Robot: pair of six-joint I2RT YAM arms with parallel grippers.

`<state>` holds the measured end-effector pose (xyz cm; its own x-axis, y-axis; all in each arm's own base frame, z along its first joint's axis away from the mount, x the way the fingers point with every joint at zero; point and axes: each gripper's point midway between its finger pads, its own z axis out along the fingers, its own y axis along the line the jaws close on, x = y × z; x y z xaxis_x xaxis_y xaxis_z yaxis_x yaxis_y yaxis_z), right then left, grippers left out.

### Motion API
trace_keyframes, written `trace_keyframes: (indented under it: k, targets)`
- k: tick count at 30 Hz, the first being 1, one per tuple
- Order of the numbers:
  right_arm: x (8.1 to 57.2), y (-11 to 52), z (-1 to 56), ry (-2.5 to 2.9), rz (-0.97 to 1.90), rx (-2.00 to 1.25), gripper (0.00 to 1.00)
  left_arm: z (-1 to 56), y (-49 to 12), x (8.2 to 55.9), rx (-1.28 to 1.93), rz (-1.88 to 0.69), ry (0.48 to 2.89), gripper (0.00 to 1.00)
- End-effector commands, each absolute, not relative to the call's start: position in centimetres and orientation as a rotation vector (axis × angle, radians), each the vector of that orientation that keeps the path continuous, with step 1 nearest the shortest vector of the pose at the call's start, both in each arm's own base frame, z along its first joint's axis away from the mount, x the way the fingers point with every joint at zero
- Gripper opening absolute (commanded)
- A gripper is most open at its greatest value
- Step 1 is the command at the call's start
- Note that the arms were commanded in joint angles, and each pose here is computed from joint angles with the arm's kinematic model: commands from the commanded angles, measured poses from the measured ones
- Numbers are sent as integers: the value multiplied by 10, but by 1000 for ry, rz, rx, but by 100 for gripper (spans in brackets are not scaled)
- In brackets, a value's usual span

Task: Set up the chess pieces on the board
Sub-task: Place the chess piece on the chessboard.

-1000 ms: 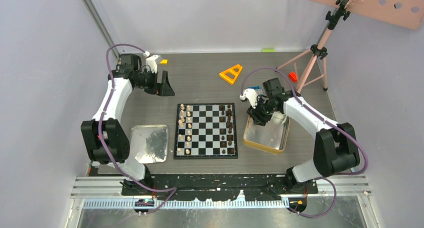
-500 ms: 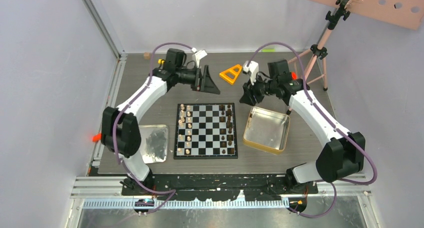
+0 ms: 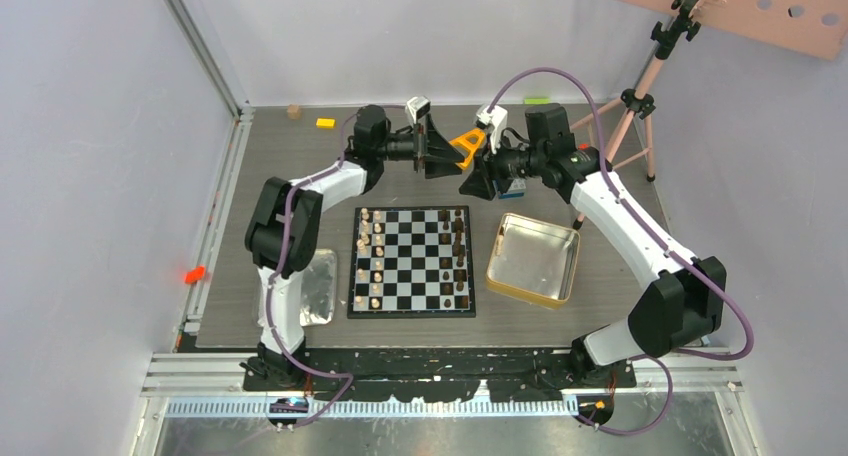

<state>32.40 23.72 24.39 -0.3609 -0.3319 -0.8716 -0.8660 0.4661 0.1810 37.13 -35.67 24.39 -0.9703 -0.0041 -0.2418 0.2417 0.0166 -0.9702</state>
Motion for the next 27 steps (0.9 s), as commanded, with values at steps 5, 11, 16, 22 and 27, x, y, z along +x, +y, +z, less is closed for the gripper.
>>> trace_keyframes:
  k: [5, 11, 16, 22, 27]
  targets:
    - [333, 241, 261, 1860, 787, -985, 31, 272, -359, 345, 350, -2182, 2010, 59]
    - [337, 238, 262, 1859, 748, -991, 31, 272, -354, 335, 377, -2147, 2032, 61]
    - [338, 237, 263, 1855, 736, -1005, 31, 276, -354, 327, 412, -2130, 2038, 62]
    - [338, 240, 263, 1850, 744, -1016, 31, 278, -363, 318, 449, -2141, 2053, 60]
    - [334, 242, 269, 1832, 755, -1023, 31, 275, -366, 319, 446, -2145, 2062, 57]
